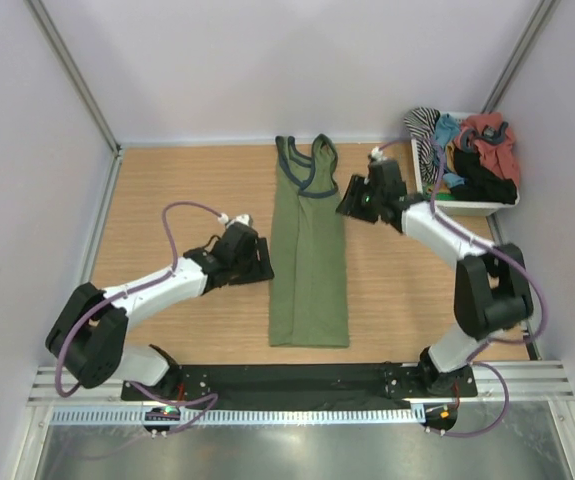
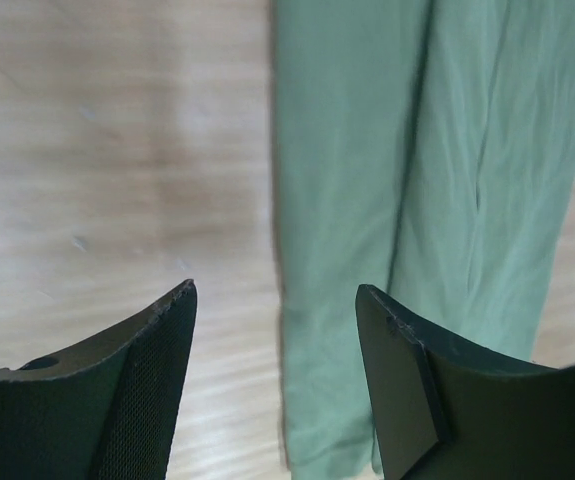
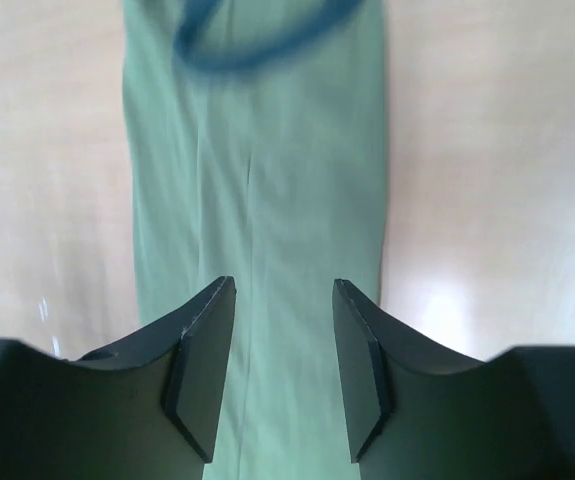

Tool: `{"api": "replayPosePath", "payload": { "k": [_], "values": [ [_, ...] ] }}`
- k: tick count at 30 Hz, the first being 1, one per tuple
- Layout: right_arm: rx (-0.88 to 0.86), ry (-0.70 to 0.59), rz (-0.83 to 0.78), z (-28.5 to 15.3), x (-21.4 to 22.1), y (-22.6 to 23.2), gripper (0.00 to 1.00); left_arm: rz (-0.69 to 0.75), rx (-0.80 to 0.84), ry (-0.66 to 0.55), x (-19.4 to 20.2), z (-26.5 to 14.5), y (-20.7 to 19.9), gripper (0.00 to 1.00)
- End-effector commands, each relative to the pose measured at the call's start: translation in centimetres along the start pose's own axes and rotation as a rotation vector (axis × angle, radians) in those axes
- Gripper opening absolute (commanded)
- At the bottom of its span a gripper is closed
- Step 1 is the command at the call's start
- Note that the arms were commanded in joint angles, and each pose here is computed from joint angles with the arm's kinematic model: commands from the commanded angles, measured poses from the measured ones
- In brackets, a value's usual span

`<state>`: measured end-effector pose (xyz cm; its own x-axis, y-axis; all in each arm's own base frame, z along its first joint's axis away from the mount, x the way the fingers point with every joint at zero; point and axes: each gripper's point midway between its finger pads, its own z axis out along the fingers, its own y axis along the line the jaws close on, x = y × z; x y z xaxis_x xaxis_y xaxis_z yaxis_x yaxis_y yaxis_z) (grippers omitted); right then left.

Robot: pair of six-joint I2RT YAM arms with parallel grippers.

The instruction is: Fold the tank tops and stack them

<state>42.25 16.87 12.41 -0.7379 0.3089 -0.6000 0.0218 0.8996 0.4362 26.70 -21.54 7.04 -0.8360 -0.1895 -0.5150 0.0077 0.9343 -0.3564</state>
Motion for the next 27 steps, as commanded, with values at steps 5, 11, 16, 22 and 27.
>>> {"api": "replayPosePath", "payload": {
  "k": [5,11,16,22,27],
  "values": [
    [0.018,0.186,-0.127,-6.3,13.1,-1.2,0.54,0.035,0.02,0.099,7.5,-1.1,-1.1,0.65],
    [-0.008,0.309,-0.153,-10.1,20.6,-1.8,0.53,0.069,0.048,0.145,11.0,-2.2,-2.1,0.62],
    [-0.023,0.374,-0.131,-11.7,24.5,-2.0,0.52,0.06,0.063,0.217,13.4,-3.5,-2.2,0.61],
    [-0.049,0.44,-0.11,-12.6,27.0,-1.5,0.52,0.026,0.082,0.253,14.9,-4.3,-1.6,0.58],
    [-0.04,0.482,-0.102,-13.7,28.9,-1.9,0.52,0.03,0.068,0.286,16.1,-4.3,-1.3,0.55]
  ]
}}
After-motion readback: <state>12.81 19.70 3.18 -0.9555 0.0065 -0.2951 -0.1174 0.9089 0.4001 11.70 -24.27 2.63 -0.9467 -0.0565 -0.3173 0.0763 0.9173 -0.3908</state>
